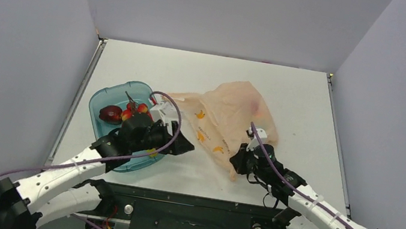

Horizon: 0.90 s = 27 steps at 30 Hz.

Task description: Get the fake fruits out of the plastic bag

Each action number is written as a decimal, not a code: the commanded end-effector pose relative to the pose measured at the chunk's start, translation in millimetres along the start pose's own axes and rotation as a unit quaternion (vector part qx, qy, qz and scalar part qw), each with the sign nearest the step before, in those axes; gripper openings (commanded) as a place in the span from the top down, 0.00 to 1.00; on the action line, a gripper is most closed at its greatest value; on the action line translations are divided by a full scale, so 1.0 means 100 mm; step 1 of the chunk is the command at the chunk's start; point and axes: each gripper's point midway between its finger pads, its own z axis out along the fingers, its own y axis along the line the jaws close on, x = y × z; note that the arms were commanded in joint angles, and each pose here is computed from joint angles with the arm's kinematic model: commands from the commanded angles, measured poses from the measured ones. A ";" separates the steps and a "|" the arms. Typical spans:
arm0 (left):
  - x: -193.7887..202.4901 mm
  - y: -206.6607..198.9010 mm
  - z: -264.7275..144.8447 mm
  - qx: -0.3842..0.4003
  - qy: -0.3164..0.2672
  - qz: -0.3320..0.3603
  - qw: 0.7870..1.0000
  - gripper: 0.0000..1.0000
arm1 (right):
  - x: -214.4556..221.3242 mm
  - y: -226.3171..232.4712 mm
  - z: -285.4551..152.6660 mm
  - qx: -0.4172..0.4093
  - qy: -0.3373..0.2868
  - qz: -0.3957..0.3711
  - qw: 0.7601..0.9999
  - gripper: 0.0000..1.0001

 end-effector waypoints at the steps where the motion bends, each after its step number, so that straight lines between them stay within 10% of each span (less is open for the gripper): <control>1: -0.01 -0.65 0.27 0.100 -0.009 0.040 0.994 0.34 | -0.56 0.09 -0.08 -0.014 -0.088 0.037 0.995 1.00; 27: -0.07 -0.83 1.45 0.109 -0.029 0.010 0.994 0.38 | -0.57 -0.68 -0.89 0.211 -0.124 0.123 0.962 0.97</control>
